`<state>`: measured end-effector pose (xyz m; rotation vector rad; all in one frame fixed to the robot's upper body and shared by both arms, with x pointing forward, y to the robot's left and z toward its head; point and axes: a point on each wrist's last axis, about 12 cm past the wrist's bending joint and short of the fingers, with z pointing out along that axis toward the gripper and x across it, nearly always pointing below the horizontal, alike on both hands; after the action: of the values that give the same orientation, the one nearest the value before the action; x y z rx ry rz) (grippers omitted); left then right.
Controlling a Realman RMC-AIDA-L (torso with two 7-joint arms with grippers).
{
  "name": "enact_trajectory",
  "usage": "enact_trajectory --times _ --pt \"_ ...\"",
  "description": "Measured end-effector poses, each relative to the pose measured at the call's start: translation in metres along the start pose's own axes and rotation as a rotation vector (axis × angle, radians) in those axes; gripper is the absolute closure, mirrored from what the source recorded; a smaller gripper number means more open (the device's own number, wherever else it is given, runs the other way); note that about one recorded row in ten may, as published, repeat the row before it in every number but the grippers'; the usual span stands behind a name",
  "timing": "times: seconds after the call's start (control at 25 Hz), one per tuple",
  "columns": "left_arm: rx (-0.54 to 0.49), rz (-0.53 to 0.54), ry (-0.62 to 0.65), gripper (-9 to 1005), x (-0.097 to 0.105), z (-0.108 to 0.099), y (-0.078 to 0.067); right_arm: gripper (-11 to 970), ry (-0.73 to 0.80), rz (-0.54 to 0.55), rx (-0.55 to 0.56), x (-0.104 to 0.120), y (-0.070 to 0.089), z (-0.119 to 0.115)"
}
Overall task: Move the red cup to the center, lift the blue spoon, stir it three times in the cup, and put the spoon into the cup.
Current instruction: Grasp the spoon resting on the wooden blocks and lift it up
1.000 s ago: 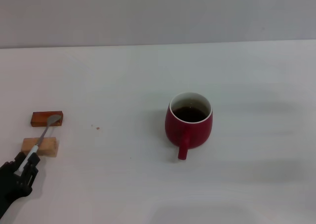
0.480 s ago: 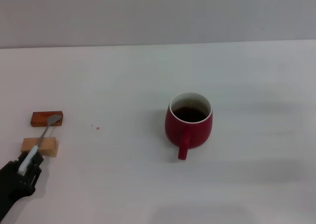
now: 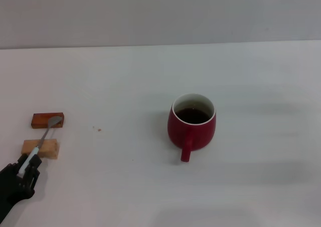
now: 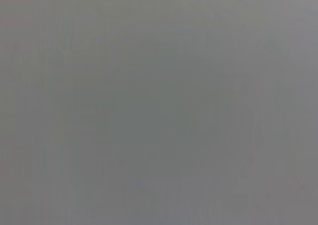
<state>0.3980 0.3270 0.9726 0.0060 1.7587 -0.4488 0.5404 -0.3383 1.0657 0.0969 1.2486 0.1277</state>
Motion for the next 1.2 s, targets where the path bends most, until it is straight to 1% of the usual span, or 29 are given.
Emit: enact_trajectory --times 0.88,1.08,1.2 --pt "0.005 0.008 -0.008 727 -0.0011 0.0027 -0.0014 491 0.000 0.004 0.000 0.0006 0.0010 -0.0009" --pt "0.004 0.009 -0.005 830 -0.0008 0.0028 -0.0012 491 -0.001 0.004 0.000 0.0004 0.0011 -0.0005" --pt "0.004 0.009 -0.005 867 -0.0007 0.0028 -0.0012 491 0.000 0.004 0.000 0.0005 0.0010 -0.0002"
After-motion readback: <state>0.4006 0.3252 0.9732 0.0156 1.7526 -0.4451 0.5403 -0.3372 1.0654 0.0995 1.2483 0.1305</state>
